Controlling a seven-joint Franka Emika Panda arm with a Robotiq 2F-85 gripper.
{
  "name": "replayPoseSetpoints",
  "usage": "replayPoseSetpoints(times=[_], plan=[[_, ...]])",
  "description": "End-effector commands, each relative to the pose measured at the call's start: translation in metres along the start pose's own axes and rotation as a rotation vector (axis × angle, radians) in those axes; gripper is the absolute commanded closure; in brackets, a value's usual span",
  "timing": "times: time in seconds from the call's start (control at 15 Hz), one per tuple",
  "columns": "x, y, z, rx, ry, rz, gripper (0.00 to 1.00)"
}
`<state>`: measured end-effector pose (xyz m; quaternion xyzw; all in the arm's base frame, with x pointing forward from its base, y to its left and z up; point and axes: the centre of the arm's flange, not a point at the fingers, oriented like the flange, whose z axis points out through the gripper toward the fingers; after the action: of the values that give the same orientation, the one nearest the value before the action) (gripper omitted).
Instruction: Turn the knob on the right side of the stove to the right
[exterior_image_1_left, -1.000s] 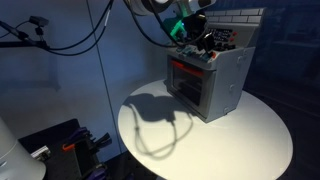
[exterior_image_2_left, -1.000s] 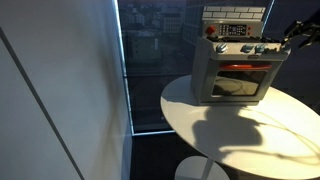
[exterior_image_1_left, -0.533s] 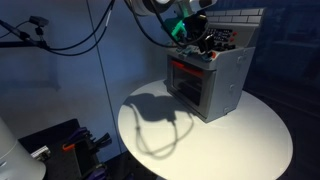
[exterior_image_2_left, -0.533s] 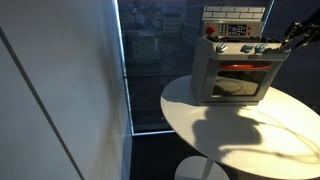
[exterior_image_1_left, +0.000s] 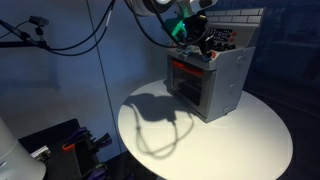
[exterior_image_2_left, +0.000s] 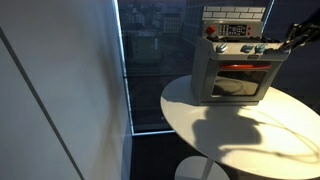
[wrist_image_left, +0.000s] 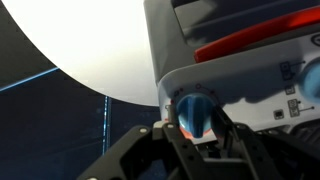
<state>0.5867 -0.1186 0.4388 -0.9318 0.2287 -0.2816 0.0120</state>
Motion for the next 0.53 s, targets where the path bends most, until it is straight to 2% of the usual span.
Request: replayPoseSetpoints(times=[0.0, 0.27, 0.33, 0.4, 0.47], plan=[[0.01, 0.0002, 0.0005, 0.009, 0.008, 0.003, 0.63], [0.0095, 0.0013, 0.0008, 0.011, 0.007, 0.009, 0.79], [0.0094, 0.0016, 0.0011, 0.012, 0.006, 0.012, 0.84], [0.0096, 0.0003, 0.0008, 0.015, 0.007, 0.013, 0.94], [0.0095, 0.0, 0.0009, 0.016, 0.006, 0.015, 0.93]])
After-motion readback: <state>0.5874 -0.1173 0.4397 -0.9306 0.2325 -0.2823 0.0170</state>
